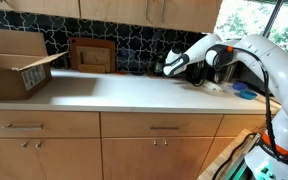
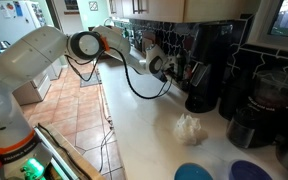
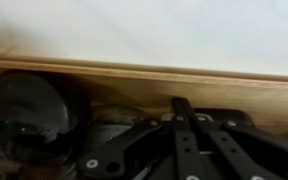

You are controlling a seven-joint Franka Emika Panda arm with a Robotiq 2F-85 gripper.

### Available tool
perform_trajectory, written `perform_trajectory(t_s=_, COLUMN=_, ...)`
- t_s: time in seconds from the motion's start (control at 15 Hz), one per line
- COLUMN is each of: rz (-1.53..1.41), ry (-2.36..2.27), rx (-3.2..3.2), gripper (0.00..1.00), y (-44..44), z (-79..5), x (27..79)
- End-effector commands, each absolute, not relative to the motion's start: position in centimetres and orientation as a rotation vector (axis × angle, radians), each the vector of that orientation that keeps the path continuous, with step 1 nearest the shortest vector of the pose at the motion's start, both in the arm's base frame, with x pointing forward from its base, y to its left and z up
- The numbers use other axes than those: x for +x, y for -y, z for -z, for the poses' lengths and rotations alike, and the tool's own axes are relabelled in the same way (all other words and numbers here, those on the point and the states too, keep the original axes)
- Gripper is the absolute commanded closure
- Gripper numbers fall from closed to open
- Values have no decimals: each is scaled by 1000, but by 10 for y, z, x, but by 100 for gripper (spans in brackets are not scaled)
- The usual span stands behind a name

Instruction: Slide the sauce tray by holding the bottom left corner and rotating it anticlockwise

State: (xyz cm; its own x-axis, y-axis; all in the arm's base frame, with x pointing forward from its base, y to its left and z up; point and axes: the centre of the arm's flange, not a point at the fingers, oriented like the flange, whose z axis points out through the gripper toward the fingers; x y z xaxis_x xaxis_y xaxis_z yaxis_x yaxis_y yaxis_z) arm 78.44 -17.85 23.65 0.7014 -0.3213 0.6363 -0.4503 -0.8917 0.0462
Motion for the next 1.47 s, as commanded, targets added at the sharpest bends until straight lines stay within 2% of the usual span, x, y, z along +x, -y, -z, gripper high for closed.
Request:
perform_trajectory(t_s=0.0, rz=-824, ry=660, rx=2746, gripper=100, y=170, z=-230, x=787)
perform_trajectory(t_s=1.4, rz=-578, ry=825, rx=2863, gripper=100, y=130, z=-218, x=766)
